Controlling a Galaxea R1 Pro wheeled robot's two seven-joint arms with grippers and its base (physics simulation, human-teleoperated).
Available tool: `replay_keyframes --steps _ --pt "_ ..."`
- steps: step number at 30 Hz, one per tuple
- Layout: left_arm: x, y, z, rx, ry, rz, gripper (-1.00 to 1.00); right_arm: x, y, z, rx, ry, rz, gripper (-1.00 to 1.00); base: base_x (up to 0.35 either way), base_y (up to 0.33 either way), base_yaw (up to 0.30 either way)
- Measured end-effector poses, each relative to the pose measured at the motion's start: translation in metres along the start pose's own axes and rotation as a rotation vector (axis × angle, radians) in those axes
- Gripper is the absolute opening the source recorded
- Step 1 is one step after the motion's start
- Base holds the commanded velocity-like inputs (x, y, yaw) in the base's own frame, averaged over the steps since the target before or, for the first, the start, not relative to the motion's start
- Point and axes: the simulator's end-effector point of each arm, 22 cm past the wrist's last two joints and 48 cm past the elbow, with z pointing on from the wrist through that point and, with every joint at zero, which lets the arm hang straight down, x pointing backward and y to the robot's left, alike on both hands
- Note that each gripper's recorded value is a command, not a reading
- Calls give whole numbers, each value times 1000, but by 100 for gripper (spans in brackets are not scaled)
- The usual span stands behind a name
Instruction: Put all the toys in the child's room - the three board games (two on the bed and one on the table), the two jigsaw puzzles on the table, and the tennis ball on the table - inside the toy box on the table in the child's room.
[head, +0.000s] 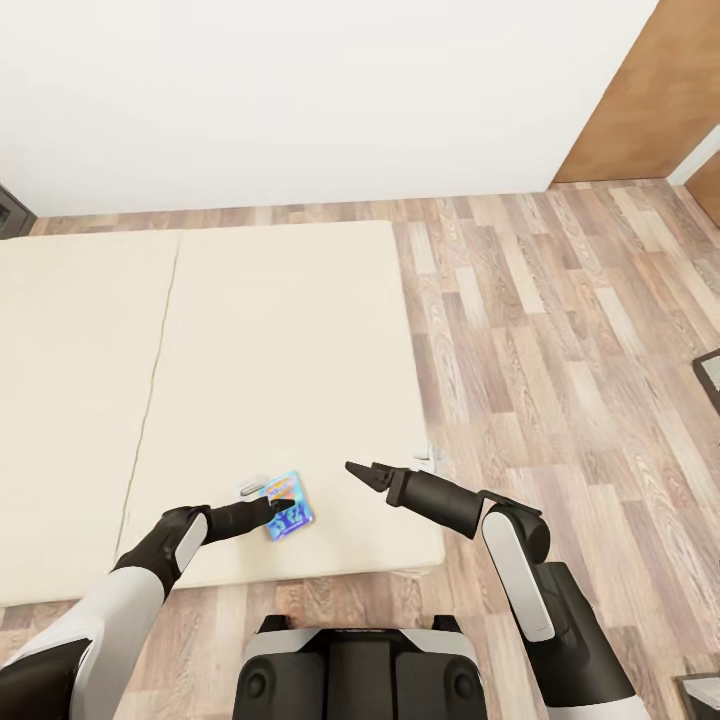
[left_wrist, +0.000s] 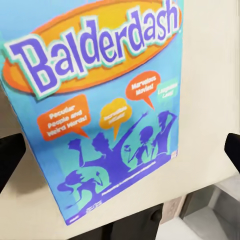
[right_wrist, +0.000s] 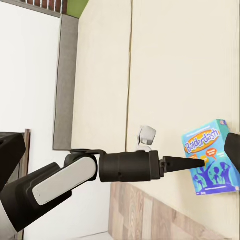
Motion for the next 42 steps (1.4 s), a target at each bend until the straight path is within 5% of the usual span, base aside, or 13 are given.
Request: replay_keyframes --steps 42 --pt "-1 3 -1 -8 0 -1 100 0 1 1 -2 -1 -2 100 15 -10 0"
